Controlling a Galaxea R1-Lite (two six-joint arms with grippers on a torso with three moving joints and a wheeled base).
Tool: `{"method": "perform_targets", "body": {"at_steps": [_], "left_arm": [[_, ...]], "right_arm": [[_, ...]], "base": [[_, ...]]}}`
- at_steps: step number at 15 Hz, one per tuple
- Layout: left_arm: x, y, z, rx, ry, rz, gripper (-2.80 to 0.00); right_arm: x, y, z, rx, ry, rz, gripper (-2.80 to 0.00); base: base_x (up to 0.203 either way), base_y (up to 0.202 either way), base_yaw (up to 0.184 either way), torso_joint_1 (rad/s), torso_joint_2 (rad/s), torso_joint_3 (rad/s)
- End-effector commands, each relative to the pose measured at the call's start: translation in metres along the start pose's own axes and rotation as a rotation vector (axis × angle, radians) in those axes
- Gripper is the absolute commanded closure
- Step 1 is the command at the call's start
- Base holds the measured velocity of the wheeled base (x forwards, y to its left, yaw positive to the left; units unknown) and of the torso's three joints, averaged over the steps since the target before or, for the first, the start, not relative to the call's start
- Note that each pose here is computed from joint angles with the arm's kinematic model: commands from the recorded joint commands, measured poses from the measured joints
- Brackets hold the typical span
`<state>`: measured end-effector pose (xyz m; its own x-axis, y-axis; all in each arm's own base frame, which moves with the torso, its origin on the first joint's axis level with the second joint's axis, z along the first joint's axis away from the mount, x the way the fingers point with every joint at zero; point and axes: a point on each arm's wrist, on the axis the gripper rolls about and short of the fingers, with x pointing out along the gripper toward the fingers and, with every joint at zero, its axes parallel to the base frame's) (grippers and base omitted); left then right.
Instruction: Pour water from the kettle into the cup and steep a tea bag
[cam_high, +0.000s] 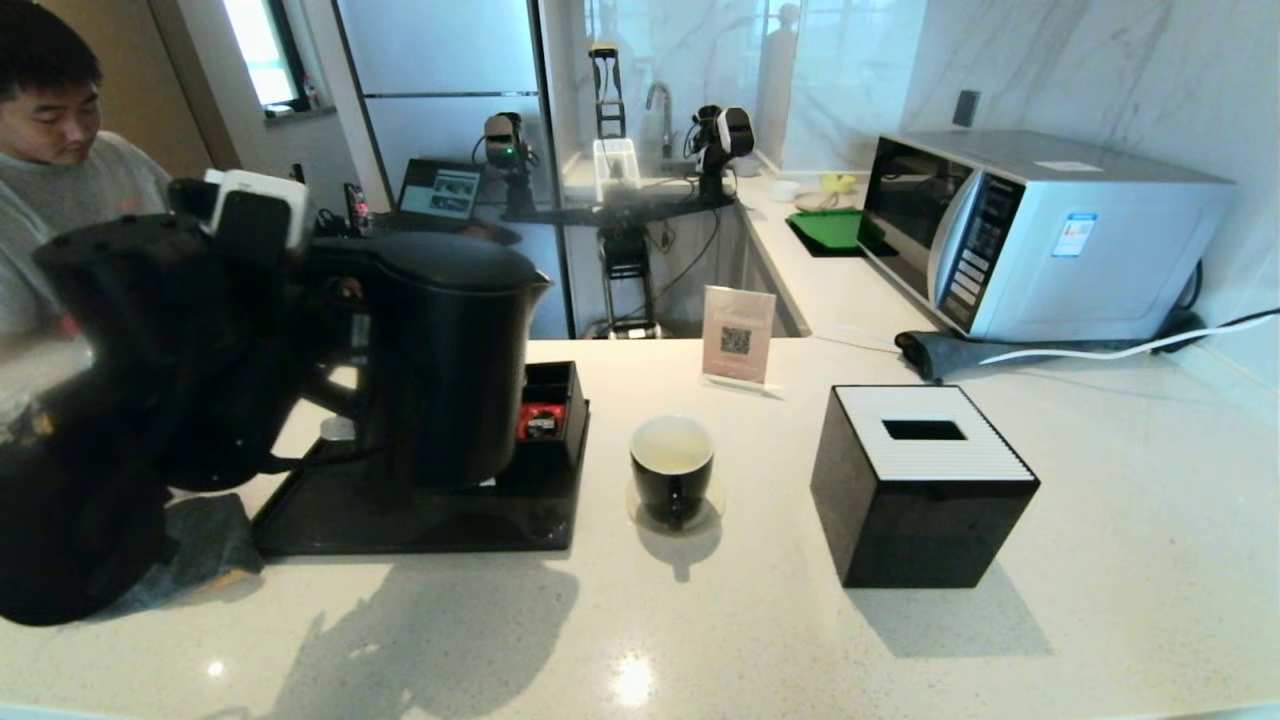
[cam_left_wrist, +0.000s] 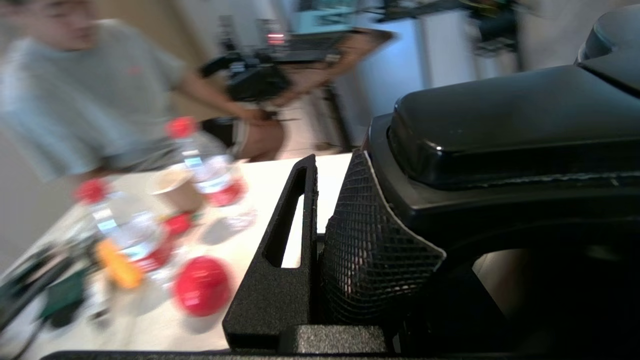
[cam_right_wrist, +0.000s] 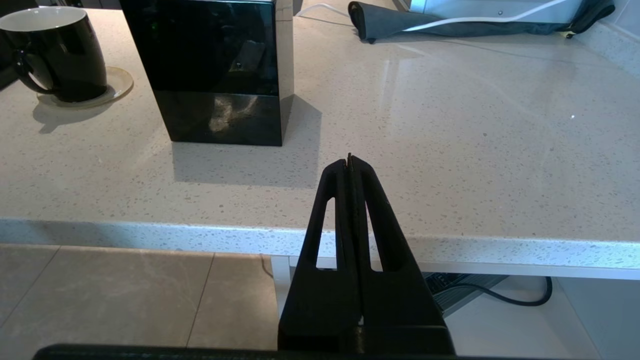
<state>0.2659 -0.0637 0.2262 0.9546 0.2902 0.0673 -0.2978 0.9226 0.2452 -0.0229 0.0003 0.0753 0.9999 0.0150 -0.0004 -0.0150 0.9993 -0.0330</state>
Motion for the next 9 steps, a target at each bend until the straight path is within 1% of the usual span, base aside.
{"method": "perform_targets", "body": {"at_steps": [1, 4, 6, 9], "left_arm": [[0.001, 0.029, 0.007, -0.027, -0.024, 0.099, 0.0], [0.009, 0.055, 0.002, -0.075, -0.014, 0.199, 0.0], [0.013, 0.072, -0.006, -0.086, 0.003, 0.256, 0.0], [0.018, 0.091, -0.022, -0.101, 0.021, 0.308, 0.0]], "right_arm": [[0.0, 0.0, 0.0, -0.001, 0.001, 0.0, 0.0], [0.0, 0.0, 0.0, -0.001, 0.001, 0.0, 0.0], [0.0, 0.0, 0.0, -0.001, 0.0, 0.0, 0.0], [0.0, 0.0, 0.0, -0.001, 0.001, 0.0, 0.0]], "base": [[0.0, 0.0, 0.0, 0.0, 0.0, 0.0], [0.0, 0.0, 0.0, 0.0, 0.0, 0.0], [0.0, 0.0, 0.0, 0.0, 0.0, 0.0], [0.0, 0.0, 0.0, 0.0, 0.0, 0.0]]}}
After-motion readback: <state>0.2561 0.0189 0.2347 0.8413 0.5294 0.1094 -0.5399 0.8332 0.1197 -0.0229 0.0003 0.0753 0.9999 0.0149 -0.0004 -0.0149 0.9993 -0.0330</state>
